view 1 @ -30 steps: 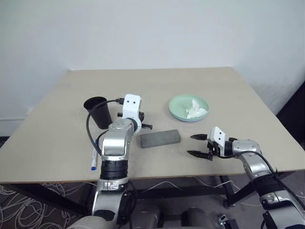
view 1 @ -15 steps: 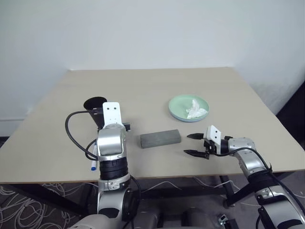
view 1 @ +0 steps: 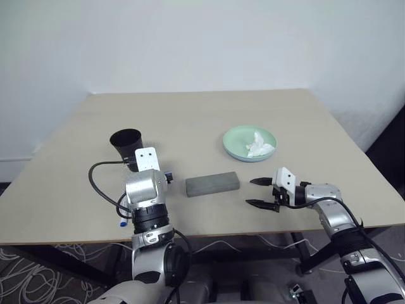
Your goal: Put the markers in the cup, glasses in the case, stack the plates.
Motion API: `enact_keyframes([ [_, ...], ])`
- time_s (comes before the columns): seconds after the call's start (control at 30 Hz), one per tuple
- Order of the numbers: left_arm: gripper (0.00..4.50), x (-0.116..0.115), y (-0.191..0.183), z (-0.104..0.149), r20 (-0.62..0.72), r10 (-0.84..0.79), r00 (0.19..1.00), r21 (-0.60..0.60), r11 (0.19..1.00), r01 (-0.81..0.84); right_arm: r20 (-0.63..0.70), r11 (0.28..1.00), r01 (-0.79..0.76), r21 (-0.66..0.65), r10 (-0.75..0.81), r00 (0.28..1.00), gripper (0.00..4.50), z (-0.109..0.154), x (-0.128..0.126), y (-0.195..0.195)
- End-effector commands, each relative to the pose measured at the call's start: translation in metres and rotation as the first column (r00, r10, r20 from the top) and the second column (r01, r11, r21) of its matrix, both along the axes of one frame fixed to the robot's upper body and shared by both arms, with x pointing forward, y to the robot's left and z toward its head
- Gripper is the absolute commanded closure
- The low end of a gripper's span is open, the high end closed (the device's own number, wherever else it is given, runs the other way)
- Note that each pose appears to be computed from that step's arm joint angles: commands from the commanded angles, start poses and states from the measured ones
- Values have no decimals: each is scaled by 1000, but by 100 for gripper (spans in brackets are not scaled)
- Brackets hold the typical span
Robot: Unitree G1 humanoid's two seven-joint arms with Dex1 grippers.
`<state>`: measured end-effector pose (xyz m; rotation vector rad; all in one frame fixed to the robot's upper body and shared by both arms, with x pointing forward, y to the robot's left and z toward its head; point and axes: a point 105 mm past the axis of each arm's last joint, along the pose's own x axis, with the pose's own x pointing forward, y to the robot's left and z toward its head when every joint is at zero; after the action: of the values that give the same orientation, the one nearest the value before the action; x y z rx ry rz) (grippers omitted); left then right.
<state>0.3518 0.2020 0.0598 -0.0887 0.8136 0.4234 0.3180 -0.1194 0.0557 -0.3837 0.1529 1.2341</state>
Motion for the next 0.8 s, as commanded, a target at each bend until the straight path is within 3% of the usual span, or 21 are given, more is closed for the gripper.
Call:
enact_keyframes([
  [0.03, 4, 8, 4, 14, 51, 15, 999, 12, 1000, -16, 65, 1000, 11, 21, -13, 998, 94, 17, 5, -4],
  [0.07, 4, 8, 5, 13, 48, 21, 999, 7, 1000, -21, 65, 1000, 11, 21, -13, 998, 94, 17, 4, -4],
  [0.17, 81, 7, 5, 12, 43, 29, 999, -3, 1000, -29, 65, 1000, 12, 21, -13, 998, 94, 17, 4, -4],
  [0.5, 441, 6, 13, 14, 49, 68, 997, 2, 998, -68, 66, 1000, 12, 14, -13, 998, 94, 16, 5, -5],
  [0.7, 447, 13, 9, 22, 95, 5, 996, 48, 999, -9, 67, 1000, 12, 12, -13, 998, 94, 16, 5, -5],
  [0.73, 447, 17, 7, 26, 128, -21, 992, 56, 998, 14, 67, 1000, 13, 12, -13, 998, 94, 17, 6, -5],
  [0.8, 447, 35, -7, 55, 326, -188, 926, 94, 982, 167, 67, 1000, 14, 11, -15, 998, 94, 17, 6, -6],
])
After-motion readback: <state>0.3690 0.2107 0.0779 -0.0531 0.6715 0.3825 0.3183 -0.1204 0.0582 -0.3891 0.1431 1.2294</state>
